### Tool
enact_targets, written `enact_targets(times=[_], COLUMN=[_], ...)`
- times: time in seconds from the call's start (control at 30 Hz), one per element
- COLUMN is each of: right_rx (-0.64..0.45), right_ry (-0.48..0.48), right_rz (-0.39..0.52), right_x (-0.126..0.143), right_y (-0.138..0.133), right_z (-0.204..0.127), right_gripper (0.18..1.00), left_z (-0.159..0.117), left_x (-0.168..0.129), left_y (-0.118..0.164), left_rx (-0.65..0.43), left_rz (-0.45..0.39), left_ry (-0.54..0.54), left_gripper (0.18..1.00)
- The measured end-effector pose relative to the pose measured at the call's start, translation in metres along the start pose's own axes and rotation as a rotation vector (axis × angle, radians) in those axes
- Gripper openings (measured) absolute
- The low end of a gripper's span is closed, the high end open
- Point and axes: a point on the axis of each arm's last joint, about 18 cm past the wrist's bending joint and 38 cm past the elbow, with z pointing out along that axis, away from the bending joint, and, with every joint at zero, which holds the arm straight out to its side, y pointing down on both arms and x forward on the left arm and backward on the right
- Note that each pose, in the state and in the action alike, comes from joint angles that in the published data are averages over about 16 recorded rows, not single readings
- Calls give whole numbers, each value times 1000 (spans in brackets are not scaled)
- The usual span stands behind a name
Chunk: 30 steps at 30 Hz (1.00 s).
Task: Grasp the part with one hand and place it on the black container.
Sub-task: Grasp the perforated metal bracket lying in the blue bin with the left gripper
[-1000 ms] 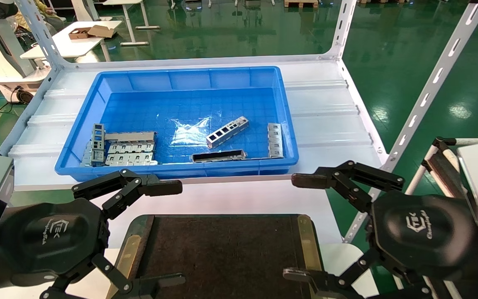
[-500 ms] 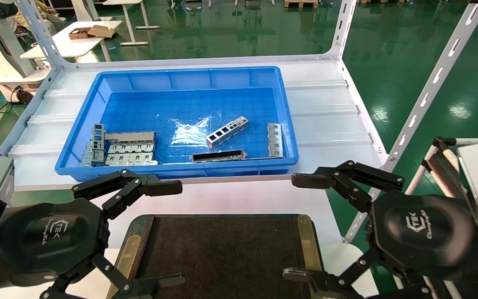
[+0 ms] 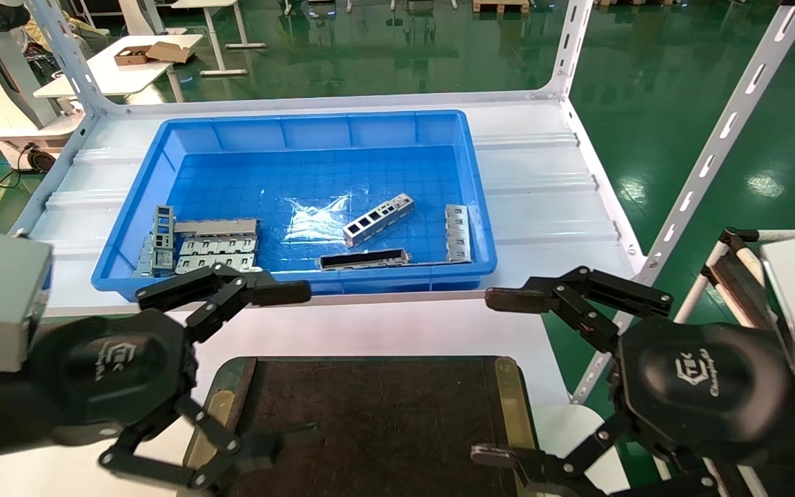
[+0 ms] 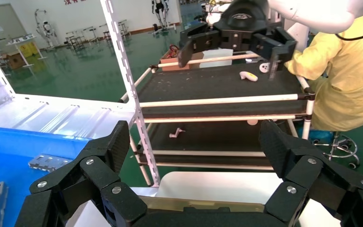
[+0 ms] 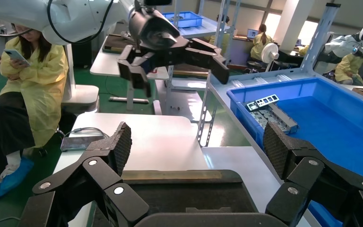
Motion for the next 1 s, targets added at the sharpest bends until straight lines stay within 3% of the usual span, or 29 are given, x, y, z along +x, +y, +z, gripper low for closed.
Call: enact_targets(times=[0.37,1.0], right_rx=[0,0], right_ry=[0,0], right_rz=[0,0], right_x=[0,0], right_y=[0,0], right_z=[0,0], right_gripper=[1001,1001], left_z=[34,105], left_x=[-57,-169], left_y=[6,49], left_rx=[-14,-167], left_rz=[-5,7], left_ry=[-85,-318], left_gripper=[1001,1001])
